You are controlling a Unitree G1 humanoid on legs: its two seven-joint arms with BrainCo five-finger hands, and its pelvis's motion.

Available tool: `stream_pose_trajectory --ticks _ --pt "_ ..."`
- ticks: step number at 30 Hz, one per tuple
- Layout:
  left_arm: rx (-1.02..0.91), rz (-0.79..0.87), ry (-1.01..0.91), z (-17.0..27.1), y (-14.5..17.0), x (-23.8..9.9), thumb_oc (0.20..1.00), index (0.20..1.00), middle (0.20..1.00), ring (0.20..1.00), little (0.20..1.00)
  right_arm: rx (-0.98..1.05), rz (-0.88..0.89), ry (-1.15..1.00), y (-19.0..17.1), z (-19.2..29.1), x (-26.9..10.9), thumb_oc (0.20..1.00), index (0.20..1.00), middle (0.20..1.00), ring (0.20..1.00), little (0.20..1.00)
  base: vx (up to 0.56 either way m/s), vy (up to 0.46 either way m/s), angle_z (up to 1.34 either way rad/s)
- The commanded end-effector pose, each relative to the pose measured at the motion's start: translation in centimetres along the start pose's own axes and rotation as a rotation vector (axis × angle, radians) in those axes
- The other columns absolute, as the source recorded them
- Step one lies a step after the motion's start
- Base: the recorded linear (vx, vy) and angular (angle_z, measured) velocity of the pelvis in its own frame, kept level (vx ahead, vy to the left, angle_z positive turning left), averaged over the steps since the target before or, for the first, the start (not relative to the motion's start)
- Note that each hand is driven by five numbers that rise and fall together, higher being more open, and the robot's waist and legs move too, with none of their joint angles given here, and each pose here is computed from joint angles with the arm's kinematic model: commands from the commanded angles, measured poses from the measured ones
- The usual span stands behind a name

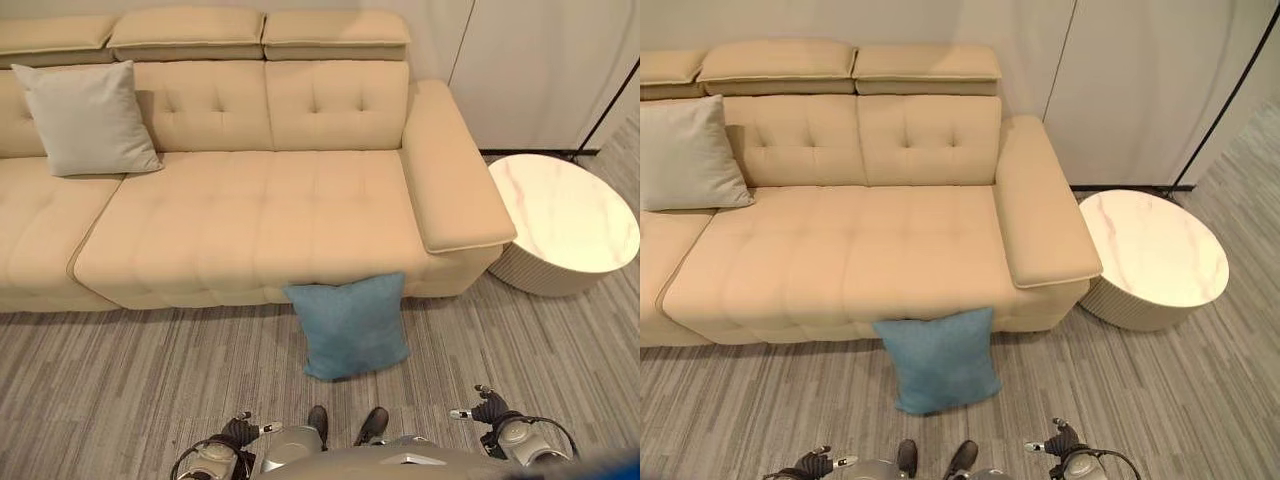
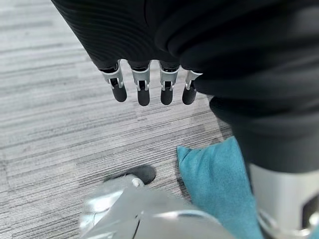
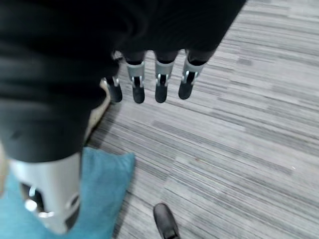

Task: Pick up all the scattered cushions and arrange them neatly on the sofa.

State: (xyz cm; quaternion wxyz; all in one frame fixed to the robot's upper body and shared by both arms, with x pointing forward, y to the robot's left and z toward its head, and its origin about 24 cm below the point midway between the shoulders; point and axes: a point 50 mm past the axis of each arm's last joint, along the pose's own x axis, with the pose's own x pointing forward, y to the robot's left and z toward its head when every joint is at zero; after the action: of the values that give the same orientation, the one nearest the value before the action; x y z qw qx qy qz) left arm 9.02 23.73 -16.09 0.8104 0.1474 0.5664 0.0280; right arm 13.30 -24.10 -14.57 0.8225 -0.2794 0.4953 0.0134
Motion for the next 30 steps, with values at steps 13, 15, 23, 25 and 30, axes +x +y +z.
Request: stream_pose_trajectory --ticks 13,15,23,25,30 --pt "0.033 0.047 -0.081 2.6 1.7 0.3 1.000 1.000 1.000 1.000 1.000 0.002 -0.052 -0.092 -2.0 2.5 0.4 1.000 1.000 1.000 1.000 1.000 0.12 -0.099 0.62" --pt "0.031 0.047 -0.101 3.3 1.6 0.4 1.000 1.000 1.000 1.000 1.000 0.012 -0.064 -0.095 -2.2 2.6 0.5 1.000 1.000 1.000 1.000 1.000 0.01 -0.106 0.43" --pt "-0.237 0.143 -0.454 13.3 3.4 -0.7 1.000 1.000 1.000 1.000 1.000 0.093 -0.213 -0.265 -5.7 7.7 0.5 1.000 1.000 1.000 1.000 1.000 -0.12 -0.085 0.29" --pt "-0.256 0.160 -0.566 16.5 4.0 -1.6 1.000 1.000 1.000 1.000 1.000 0.131 -0.267 -0.332 -7.2 9.8 0.2 1.000 1.000 1.000 1.000 1.000 -0.10 0.007 -0.06" --pt "-0.275 0.175 -0.648 18.8 4.4 -2.5 1.000 1.000 1.000 1.000 1.000 0.179 -0.306 -0.416 -8.0 12.6 -0.2 1.000 1.000 1.000 1.000 1.000 0.02 -0.027 0.04"
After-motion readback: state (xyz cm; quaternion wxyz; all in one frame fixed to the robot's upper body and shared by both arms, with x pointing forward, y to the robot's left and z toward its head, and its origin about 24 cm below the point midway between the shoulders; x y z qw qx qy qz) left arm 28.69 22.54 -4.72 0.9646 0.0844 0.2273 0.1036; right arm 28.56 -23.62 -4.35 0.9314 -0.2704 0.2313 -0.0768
